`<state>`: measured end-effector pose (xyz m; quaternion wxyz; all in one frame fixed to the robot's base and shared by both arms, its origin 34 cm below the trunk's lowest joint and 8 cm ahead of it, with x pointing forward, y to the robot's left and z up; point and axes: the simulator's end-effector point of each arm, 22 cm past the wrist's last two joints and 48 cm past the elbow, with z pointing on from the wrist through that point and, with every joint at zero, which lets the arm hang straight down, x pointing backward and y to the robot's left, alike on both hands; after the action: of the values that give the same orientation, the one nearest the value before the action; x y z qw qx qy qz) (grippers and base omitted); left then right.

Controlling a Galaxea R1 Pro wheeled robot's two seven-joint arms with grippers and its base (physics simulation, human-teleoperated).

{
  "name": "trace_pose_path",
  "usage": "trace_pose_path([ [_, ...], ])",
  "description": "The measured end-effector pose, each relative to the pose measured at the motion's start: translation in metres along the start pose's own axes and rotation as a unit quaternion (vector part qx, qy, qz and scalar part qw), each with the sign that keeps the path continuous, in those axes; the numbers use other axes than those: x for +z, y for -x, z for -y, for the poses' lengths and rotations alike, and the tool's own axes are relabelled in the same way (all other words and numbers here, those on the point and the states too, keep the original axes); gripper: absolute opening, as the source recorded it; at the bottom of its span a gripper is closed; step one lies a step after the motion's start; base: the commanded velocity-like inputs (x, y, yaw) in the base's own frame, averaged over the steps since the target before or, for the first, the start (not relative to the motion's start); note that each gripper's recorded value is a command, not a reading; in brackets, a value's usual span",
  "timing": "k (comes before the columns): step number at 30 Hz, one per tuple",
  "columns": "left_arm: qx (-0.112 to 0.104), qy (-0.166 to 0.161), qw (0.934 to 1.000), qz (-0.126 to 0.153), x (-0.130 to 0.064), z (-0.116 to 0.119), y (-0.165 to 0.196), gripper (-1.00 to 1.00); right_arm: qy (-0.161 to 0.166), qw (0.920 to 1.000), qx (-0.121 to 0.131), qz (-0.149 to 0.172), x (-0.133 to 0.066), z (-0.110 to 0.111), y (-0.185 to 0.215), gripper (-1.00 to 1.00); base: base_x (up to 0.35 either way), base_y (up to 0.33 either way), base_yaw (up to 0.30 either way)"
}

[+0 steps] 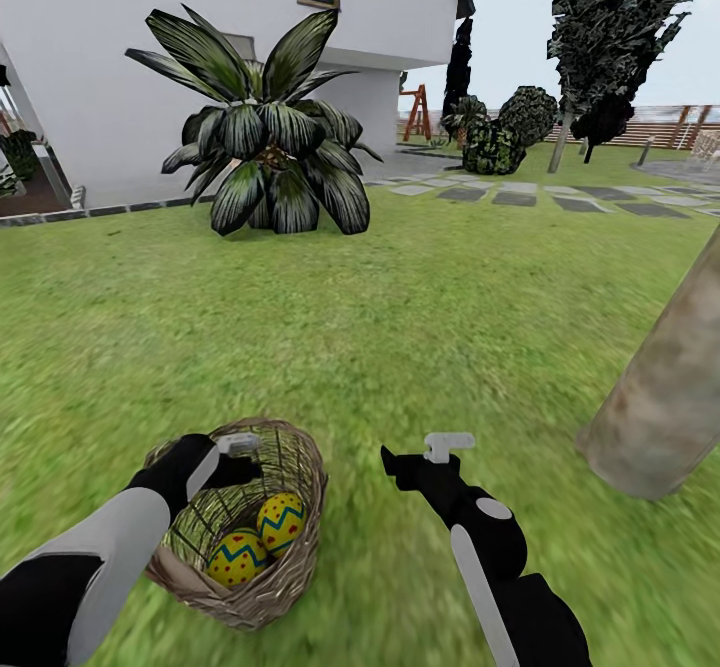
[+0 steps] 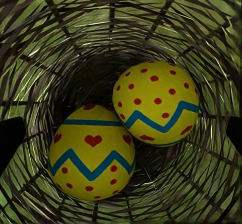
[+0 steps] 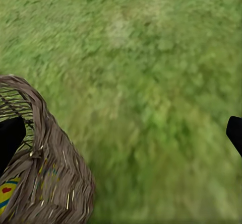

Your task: Take the three Easter eggs out of the wicker basket on the lawn in the garden, then place them on the lawn next to a single tree (choose any tree) so that all three eggs are next to the same tree and none are left in the basket.

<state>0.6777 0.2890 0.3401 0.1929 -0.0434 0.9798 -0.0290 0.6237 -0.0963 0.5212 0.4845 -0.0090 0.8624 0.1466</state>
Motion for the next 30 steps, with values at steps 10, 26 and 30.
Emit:
trace_pose_path([
  [10, 0.010, -0.014, 0.9999, -0.001, -0.0001, 0.0068, -0.0007, 1.00, 0.000, 1.0000, 0.000, 0.000, -0.0001, 0.0000, 0.0003, 1.00, 0.025, 0.019, 0.000],
  [26, 0.010, -0.014, 0.9999, 0.001, -0.0003, 0.0066, 0.0005, 1.00, 0.000, 1.0000, 0.000, 0.000, -0.0002, -0.0001, 0.0002, 1.00, 0.088, 0.024, 0.000],
  [30, 0.010, -0.014, 0.9999, 0.002, 0.0000, 0.0072, 0.0005, 1.00, 0.000, 1.0000, 0.000, 0.000, -0.0001, 0.0000, 0.0002, 1.00, 0.114, 0.000, 0.000],
])
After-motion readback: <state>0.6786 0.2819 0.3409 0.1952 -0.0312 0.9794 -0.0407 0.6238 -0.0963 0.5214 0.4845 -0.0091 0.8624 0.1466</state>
